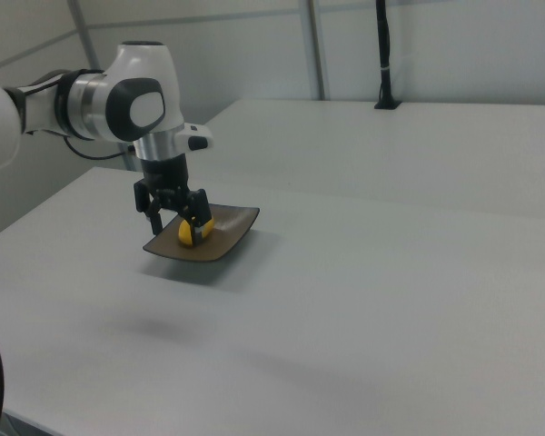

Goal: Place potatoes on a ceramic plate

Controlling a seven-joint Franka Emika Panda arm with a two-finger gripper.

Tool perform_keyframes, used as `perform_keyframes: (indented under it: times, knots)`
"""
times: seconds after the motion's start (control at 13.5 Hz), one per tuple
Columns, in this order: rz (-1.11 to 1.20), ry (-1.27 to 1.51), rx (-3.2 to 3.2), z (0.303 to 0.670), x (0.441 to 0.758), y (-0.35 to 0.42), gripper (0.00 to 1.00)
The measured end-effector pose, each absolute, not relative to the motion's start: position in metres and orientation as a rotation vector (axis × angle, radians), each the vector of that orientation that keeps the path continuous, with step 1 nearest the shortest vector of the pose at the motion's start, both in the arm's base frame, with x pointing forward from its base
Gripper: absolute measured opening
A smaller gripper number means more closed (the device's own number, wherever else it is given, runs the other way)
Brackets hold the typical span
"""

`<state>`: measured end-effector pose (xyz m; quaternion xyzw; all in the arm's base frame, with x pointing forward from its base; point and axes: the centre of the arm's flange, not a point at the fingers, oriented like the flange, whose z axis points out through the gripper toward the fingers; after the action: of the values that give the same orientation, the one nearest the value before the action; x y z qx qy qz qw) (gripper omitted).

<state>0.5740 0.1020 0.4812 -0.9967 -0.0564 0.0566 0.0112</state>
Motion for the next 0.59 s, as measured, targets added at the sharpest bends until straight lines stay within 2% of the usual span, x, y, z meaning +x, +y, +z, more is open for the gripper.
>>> perform_keyframes:
  times: [0.15,0.3,0.59]
  knots:
    - [0.176,-0.180,-3.121,0.484,0.557,0.099,1.00]
    - [0.074,-0.158,-3.124,0.483,0.554,0.092,1.00]
    - [0.031,-0.118,-3.121,0.484,0.548,0.078,1.00]
